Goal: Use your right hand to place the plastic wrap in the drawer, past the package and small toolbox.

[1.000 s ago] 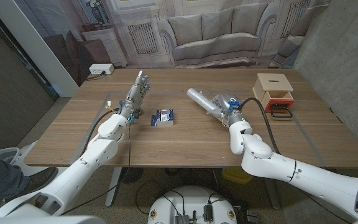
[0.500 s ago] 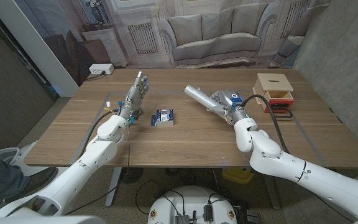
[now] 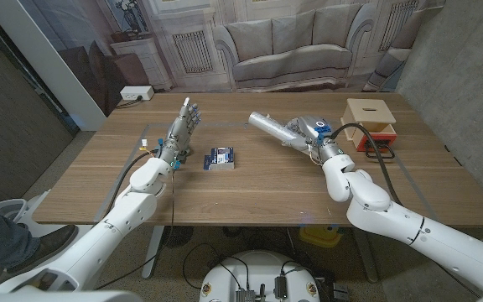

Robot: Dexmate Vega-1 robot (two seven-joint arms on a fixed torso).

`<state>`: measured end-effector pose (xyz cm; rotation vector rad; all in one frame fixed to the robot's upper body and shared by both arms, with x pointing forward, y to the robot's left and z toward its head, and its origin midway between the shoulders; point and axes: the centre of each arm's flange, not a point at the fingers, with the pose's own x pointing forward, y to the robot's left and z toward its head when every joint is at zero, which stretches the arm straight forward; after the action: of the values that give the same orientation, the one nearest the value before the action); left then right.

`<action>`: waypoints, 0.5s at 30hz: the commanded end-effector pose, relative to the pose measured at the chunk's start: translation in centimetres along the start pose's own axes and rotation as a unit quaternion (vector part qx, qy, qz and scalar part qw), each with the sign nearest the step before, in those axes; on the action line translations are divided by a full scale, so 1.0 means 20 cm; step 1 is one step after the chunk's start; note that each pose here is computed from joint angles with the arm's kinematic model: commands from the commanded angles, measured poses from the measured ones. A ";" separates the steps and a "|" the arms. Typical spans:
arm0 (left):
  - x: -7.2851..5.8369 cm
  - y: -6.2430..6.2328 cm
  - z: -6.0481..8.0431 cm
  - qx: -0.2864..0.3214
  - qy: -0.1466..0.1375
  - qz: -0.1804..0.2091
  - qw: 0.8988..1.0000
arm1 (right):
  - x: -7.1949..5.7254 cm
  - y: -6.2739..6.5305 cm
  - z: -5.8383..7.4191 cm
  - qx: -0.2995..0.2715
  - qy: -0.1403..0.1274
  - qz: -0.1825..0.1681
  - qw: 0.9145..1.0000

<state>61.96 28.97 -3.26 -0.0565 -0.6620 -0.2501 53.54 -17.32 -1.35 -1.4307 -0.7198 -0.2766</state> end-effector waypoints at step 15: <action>-0.03 -0.02 0.01 0.002 -0.002 0.002 1.000 | -0.01 -0.10 -0.14 -0.031 -0.017 -0.027 0.999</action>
<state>61.54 28.89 -3.28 -0.0542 -0.6672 -0.2463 53.28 -19.20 -0.43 -1.4577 -0.7593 -0.2995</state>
